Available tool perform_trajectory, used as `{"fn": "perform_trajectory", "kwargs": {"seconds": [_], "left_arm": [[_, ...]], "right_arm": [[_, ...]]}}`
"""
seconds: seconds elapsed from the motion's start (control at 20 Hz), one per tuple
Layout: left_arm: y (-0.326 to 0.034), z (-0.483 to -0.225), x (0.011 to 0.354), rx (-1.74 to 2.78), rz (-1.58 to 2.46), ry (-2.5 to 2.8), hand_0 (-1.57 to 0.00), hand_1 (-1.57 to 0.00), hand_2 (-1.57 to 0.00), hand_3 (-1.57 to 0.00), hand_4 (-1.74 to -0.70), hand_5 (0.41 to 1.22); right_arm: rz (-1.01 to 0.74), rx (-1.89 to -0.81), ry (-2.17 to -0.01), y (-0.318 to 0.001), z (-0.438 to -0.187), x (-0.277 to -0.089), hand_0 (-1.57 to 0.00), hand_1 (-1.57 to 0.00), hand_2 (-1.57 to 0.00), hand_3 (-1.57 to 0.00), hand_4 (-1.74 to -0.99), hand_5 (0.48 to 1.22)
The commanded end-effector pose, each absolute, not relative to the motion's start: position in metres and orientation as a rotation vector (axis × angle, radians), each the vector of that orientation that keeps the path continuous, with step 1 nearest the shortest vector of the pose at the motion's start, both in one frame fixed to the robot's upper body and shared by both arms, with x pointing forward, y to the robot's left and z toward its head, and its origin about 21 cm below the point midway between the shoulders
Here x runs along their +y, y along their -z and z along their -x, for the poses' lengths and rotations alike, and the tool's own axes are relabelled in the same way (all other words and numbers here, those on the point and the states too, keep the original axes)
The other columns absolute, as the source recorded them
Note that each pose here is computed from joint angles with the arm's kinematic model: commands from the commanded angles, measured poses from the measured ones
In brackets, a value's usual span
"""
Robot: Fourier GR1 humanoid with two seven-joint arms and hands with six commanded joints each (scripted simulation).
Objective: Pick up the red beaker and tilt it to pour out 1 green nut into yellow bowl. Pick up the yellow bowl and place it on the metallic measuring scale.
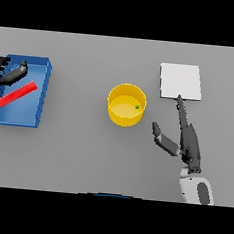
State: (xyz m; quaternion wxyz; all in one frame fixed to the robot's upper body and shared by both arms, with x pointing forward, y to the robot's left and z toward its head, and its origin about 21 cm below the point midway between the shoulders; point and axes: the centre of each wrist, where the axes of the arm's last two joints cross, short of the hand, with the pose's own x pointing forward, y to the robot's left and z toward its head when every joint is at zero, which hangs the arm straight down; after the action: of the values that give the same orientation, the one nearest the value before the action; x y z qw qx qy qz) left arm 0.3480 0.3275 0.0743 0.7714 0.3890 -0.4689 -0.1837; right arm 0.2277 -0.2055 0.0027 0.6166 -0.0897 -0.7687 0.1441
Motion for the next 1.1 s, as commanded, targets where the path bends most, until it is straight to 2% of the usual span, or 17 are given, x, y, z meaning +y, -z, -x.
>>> {"fn": "perform_trajectory", "kwargs": {"seconds": [0.0,0.2,0.35,0.5,0.75,1.05], "left_arm": [[-0.074,-0.351,0.324,-1.024,-0.836,0.41,-0.32,-0.26,-0.27,-0.25,-0.82,0.657],[-0.071,-0.354,0.327,-1.064,-0.833,0.42,-0.13,-0.11,-0.11,-0.1,-0.79,0.649],[-0.069,-0.353,0.325,-1.099,-0.845,0.431,-0.07,-0.05,-0.06,-0.05,-0.76,0.657],[-0.072,-0.353,0.32,-1.122,-0.827,0.428,-0.03,-0.03,-0.03,-0.03,-0.75,0.662],[-0.072,-0.353,0.322,-1.122,-0.839,0.439,-0.01,-0.01,-0.01,-0.01,-0.73,0.68],[-0.075,-0.353,0.322,-1.106,-0.839,0.439,0.0,0.0,0.0,0.0,-0.74,0.701]], "right_arm": [[0.207,-1.771,-0.333,-0.003,-0.228,-0.206,0.0,0.0,0.0,0.0,-1.009,0.639],[0.228,-1.738,-0.353,-0.004,-0.23,-0.207,0.0,0.0,0.0,0.0,-1.021,0.64],[0.199,-1.729,-0.514,-0.013,-0.24,-0.21,0.0,0.0,0.0,0.0,-1.005,0.669],[0.269,-1.689,-0.846,-0.036,-0.264,-0.218,0.0,0.0,0.0,0.0,-1.071,0.678],[0.346,-1.621,-1.296,-0.057,-0.293,-0.202,0.0,0.0,0.0,0.0,-1.192,0.677],[0.399,-1.532,-1.747,-0.072,-0.32,-0.184,0.0,0.0,0.0,0.0,-1.227,0.698]]}}
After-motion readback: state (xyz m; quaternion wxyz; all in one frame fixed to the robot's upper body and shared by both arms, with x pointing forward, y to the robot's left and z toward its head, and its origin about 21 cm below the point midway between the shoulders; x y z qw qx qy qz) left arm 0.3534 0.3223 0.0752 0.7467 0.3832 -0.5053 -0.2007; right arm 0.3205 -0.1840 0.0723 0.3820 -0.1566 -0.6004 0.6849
